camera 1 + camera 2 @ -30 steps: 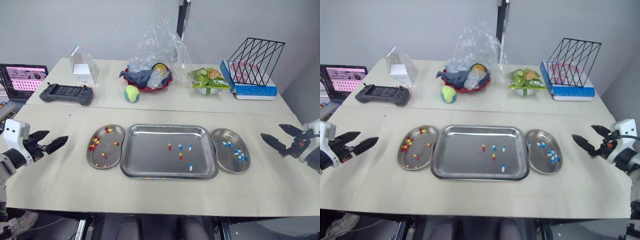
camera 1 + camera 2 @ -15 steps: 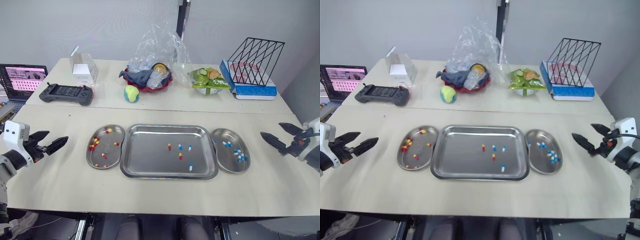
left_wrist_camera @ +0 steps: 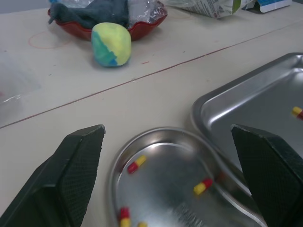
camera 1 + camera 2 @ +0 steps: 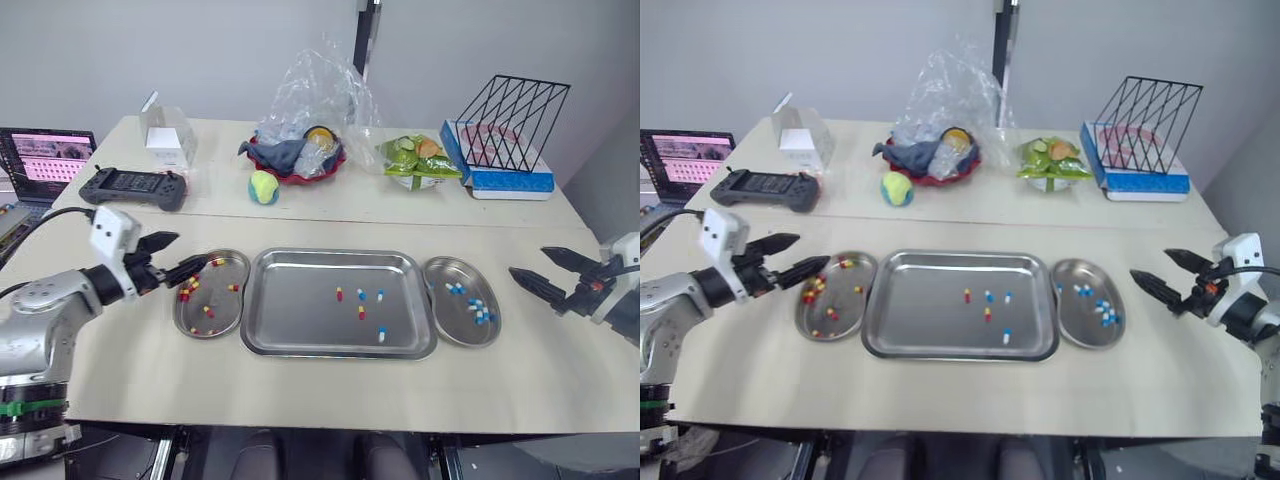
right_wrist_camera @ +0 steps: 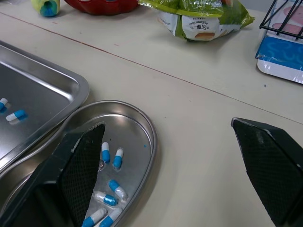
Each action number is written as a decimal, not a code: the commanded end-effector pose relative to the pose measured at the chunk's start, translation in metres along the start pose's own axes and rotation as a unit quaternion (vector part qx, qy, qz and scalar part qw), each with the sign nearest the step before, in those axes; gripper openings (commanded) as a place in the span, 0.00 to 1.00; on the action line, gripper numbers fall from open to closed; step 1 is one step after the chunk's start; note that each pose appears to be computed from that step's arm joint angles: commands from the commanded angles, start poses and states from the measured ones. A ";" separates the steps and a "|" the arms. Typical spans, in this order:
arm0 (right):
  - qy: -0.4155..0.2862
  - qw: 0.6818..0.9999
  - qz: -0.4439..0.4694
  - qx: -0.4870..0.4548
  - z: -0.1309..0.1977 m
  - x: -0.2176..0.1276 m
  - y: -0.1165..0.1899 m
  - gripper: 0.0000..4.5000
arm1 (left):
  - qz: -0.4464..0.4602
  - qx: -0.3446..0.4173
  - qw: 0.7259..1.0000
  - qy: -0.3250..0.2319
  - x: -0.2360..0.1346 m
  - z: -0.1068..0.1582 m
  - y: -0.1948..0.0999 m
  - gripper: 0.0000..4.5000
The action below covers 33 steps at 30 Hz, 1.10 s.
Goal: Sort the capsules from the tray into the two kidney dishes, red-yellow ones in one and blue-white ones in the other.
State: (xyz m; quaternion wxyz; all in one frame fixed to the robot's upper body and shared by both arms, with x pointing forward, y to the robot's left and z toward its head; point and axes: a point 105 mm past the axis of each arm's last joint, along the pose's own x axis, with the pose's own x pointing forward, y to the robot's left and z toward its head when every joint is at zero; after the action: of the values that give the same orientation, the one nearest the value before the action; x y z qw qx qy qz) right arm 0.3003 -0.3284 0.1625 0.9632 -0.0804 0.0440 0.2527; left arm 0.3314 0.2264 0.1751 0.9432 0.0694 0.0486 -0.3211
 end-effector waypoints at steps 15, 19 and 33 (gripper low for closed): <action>-0.015 0.999 -0.025 -0.031 0.016 -0.020 0.004 1.00 | -0.084 0.002 0.996 0.030 0.097 -0.011 -0.127 1.00; -0.011 0.999 -0.030 -0.031 0.014 -0.024 0.003 1.00 | -0.064 0.002 0.997 0.044 0.104 -0.018 -0.133 1.00; -0.004 0.999 -0.034 -0.041 0.022 -0.026 -0.002 1.00 | -0.054 0.037 0.994 0.089 0.127 -0.032 -0.157 1.00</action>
State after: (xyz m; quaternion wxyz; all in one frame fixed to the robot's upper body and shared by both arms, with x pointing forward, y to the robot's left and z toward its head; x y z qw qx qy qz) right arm 0.2812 -0.3354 0.1686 0.9669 -0.1069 0.0503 0.2262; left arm 0.3320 0.0356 0.1028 0.9128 0.1083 0.1418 -0.3673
